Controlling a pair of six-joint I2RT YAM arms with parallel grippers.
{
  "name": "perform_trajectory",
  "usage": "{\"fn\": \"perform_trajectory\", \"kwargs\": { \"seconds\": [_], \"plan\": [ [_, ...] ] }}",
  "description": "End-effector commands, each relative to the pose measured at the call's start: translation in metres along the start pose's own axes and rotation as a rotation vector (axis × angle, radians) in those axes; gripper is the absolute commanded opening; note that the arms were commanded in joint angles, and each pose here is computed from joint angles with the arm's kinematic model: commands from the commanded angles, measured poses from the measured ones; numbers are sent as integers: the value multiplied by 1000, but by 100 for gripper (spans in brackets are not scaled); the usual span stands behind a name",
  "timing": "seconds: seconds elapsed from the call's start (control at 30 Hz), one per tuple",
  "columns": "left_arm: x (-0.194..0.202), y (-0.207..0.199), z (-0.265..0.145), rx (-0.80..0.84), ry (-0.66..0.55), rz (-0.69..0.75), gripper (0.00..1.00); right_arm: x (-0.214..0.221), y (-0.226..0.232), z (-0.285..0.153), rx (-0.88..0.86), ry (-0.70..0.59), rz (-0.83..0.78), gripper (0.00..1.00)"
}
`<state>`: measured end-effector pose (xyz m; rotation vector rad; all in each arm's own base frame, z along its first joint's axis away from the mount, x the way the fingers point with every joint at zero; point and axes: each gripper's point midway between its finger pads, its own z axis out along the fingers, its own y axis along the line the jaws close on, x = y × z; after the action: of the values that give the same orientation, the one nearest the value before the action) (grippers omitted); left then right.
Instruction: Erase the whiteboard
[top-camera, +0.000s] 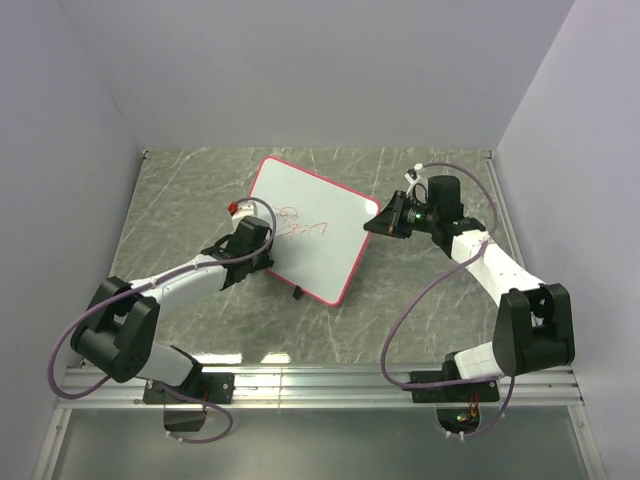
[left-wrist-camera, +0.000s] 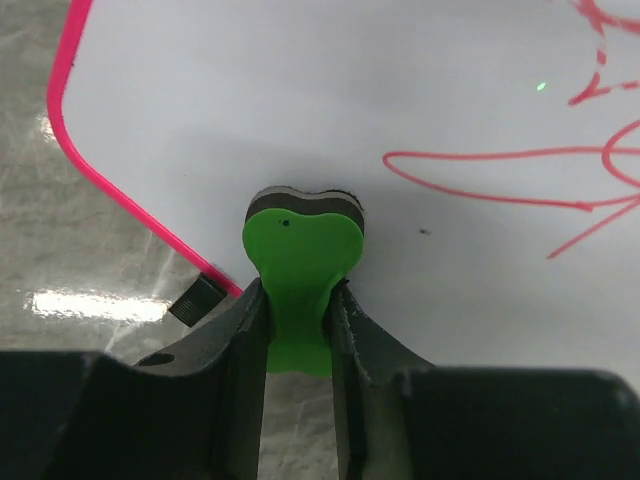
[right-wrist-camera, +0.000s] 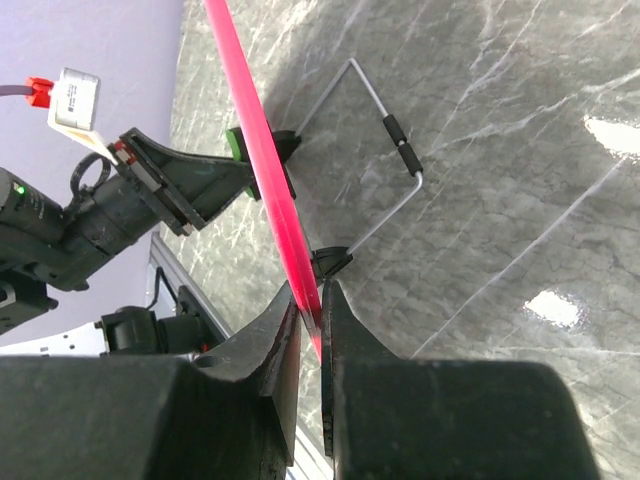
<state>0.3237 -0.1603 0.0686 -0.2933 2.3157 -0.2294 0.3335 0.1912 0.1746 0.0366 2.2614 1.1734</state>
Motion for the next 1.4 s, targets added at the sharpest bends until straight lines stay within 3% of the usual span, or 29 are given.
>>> {"fn": "perform_trajectory", "kwargs": {
  "seconds": [0.0, 0.4, 0.53, 0.67, 0.9, 1.0, 1.17, 1.37],
  "plan": [
    [-2, -21, -10, 119, 6, 14, 0, -8, -4, -4, 69, -11, 27, 0],
    [-22, -167, -54, 537, -3, 42, 0, 0, -6, -4, 63, -4, 26, 0],
    [-32, -202, -60, 591, -14, 54, 0, 7, -7, -7, 64, 2, 23, 0],
    [-40, -195, -51, 532, -37, 46, 0, 9, -5, -12, 65, -7, 7, 0],
    [-46, -101, -10, 335, -27, -13, 0, 14, -2, -20, 64, -11, -14, 0],
    [-25, -57, 6, 247, 19, -28, 0, 13, 3, -22, 53, -13, -24, 0],
    [-25, -56, 12, 283, 33, -44, 0, 12, 5, -22, 47, -9, -25, 0],
    [-43, -113, -7, 424, 29, -18, 0, 10, 5, -20, 44, -9, -26, 0]
  ]
}}
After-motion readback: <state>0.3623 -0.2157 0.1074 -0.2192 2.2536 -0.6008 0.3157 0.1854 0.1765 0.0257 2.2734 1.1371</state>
